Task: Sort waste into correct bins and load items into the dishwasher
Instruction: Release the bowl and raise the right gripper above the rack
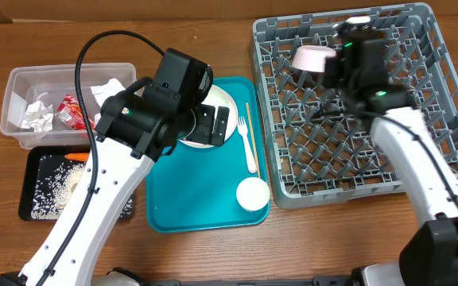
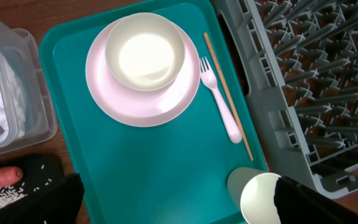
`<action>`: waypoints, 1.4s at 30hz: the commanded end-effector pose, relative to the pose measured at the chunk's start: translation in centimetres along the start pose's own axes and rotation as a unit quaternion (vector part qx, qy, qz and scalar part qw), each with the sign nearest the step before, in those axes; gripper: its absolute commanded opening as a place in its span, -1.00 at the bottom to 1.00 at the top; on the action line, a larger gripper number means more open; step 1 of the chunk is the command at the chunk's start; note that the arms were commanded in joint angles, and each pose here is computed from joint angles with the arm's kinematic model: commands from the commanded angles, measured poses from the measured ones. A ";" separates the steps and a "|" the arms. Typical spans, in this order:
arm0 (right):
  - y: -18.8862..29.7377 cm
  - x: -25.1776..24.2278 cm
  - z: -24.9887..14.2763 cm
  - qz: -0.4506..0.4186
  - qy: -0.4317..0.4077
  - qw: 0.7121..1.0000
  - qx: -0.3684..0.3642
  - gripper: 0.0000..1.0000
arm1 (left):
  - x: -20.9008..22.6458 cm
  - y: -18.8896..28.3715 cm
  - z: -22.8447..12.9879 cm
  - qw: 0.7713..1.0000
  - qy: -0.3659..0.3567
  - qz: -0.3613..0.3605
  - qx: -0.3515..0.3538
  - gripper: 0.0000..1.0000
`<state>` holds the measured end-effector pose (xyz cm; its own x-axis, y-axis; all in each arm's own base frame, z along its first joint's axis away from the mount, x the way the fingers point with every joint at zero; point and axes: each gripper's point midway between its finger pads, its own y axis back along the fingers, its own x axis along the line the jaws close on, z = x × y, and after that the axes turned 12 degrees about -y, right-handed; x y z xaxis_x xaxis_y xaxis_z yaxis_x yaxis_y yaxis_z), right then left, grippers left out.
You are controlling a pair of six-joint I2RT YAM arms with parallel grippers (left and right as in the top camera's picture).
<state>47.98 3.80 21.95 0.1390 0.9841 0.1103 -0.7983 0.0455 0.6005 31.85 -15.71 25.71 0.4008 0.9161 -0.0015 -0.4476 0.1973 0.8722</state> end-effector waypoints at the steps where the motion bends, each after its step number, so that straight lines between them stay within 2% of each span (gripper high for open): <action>1: 2.5 3.0 2.9 0.111 -0.053 0.992 -0.014 -0.93 | 0.2 0.6 0.6 1.000 -0.003 0.004 -0.012 1.00; 10: 1.3 3.7 3.8 0.120 -0.088 0.988 -0.032 -0.93 | 0.2 0.6 0.6 1.000 -0.003 0.004 -0.012 1.00; 15: 1.0 3.7 3.5 0.116 -0.127 0.985 -0.005 -0.93 | 0.2 0.6 0.6 1.000 -0.003 0.004 -0.012 1.00; 25: 3.4 4.5 7.3 0.107 -0.126 0.986 0.036 -0.93 | 0.2 0.6 0.6 1.000 -0.003 0.004 -0.012 1.00; 34: -1.2 4.4 7.7 0.090 -0.122 0.988 0.034 -0.93 | 0.2 0.6 0.6 1.000 -0.003 0.004 -0.012 1.00; 42: -6.2 4.2 4.8 0.076 -0.122 0.987 0.067 -0.93 | 0.2 0.6 0.6 1.000 -0.003 0.004 -0.012 1.00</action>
<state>55.64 7.23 23.13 0.1615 0.9029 0.3984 -0.7391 -0.1569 0.6550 31.85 -15.71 25.71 0.4011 0.9160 -0.0013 -0.4476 0.1973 0.8722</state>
